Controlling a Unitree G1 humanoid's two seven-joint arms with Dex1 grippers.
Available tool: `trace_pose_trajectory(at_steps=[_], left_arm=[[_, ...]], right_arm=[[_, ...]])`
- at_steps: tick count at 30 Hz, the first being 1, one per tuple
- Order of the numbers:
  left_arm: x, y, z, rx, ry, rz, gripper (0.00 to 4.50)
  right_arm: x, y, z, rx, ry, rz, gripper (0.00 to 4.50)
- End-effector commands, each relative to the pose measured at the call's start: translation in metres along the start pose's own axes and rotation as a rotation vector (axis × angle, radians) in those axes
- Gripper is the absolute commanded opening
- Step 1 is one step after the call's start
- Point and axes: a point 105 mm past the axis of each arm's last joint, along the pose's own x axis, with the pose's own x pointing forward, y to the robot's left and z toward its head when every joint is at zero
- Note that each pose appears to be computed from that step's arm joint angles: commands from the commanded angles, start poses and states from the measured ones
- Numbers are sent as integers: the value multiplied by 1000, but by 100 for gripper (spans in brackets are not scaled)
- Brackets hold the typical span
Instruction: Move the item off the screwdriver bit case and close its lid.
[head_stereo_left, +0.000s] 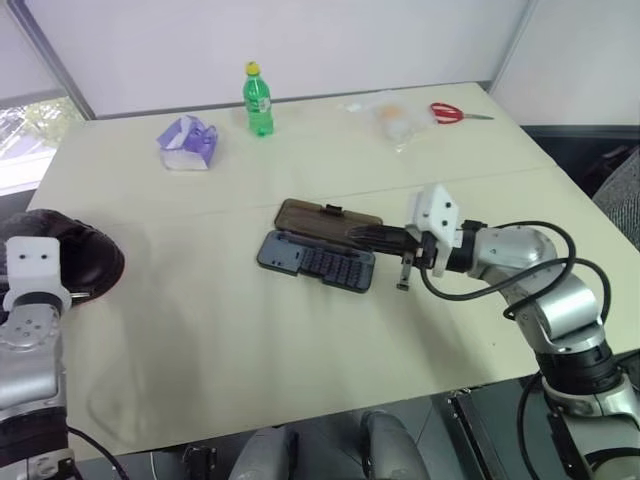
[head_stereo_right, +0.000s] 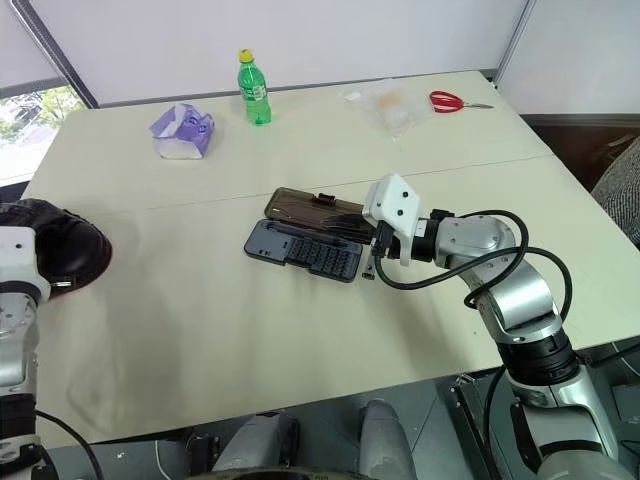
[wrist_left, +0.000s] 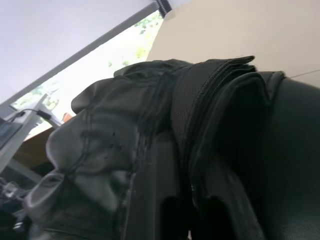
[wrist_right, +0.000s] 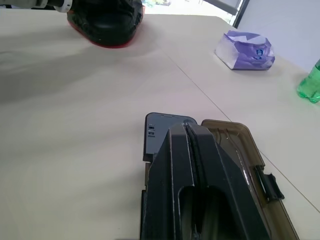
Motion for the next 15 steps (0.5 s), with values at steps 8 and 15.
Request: trace_pose_trajectory(at_steps=[8,15], left_arm=[[0,-18,23,6,-105,-68,447],[-4,-40,33,-50,-156,-186,447]], right_arm=[[-1,0,13,-51,-45,-23,0],[-1,0,13,-52,-46,-26,0]])
